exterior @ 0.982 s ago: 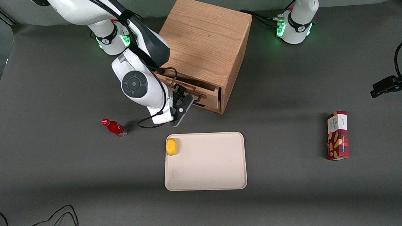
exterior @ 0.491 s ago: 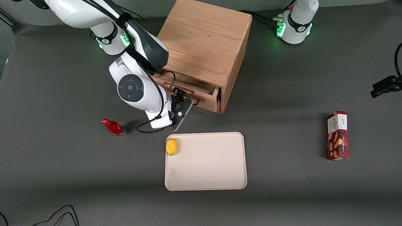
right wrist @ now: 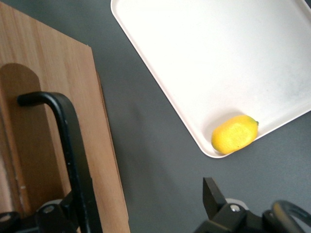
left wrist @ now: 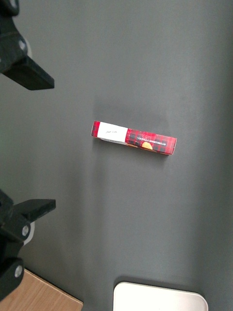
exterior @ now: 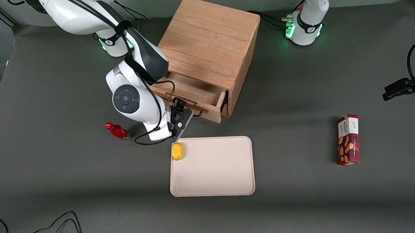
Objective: Open upper drawer
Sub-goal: 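Pull the upper drawer outward by its handle with the right gripper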
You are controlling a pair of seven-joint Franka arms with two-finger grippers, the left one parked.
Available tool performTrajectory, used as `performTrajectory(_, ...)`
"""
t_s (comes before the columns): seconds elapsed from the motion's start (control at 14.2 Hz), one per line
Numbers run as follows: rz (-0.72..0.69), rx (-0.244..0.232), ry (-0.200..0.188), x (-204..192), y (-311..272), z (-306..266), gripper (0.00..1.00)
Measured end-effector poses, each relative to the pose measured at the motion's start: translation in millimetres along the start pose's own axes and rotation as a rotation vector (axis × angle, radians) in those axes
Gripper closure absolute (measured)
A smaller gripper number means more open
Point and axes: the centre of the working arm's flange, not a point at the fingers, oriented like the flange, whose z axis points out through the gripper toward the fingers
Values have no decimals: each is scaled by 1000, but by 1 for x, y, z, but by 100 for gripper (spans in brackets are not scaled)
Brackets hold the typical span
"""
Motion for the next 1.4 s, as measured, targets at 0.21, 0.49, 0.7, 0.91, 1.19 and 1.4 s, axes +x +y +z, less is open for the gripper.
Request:
performTrajectory(0.21,2,5,-6,-2,10,-3,0)
performTrajectory(0.49,0,18,-11,-1,23,-7,0)
performTrajectory(0.7,0,22,-11,3,30,-3,0)
performTrajectory(0.91,2,26,-12,7,35,2,0)
performTrajectory(1.19,-2,12,-12,10,41,0,0)
performTrajectory(1.4,1,7,-8,11,47,-1,0)
